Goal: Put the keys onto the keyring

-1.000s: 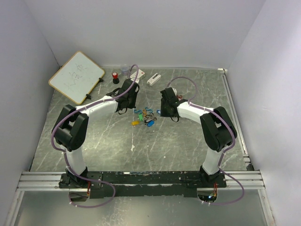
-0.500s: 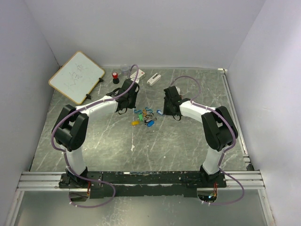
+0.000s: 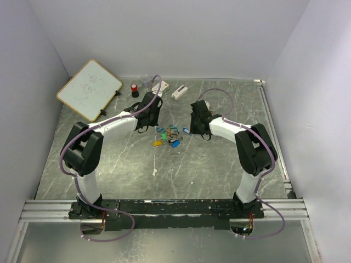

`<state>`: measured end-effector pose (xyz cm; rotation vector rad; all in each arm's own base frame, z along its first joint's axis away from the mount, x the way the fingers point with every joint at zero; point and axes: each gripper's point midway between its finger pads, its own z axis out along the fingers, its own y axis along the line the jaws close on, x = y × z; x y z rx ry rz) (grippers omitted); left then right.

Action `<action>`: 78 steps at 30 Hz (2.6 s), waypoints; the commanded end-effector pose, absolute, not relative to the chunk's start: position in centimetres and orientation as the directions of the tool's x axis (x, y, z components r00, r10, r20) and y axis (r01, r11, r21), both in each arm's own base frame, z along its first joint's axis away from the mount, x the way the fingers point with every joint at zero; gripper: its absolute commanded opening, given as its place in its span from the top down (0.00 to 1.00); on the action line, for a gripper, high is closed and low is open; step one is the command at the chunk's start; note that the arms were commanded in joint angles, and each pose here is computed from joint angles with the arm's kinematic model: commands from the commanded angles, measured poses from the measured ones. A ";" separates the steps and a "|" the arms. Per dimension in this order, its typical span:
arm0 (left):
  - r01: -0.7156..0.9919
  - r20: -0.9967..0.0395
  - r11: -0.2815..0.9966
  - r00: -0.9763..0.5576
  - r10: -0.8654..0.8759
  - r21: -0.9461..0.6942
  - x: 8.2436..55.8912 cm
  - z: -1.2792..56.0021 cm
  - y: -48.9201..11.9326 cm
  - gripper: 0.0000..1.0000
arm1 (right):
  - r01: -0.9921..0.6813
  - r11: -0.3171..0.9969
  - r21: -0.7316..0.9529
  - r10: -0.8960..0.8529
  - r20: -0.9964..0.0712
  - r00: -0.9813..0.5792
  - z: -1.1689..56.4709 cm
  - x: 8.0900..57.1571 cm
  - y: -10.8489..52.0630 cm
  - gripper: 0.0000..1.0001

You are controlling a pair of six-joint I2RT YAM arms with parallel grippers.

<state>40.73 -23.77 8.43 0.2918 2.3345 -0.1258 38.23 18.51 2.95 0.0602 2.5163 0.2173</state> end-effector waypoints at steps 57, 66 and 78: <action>0.245 -0.732 0.970 -0.662 0.160 -0.009 41.2 9.8 -23.4 0.93 | -0.004 0.982 0.191 0.104 -0.551 -0.828 1.4 38.2 18.9 0.94; 0.263 -0.742 0.964 -0.652 0.157 -0.027 41.3 10.9 -23.9 0.93 | -0.129 0.979 0.156 0.024 -0.721 -0.692 7.1 40.3 18.8 1.00; 0.502 -0.845 0.853 -0.510 0.159 -0.142 39.8 17.6 -27.9 0.93 | -0.556 0.824 0.107 -0.097 -0.941 -0.324 15.7 38.9 21.4 1.00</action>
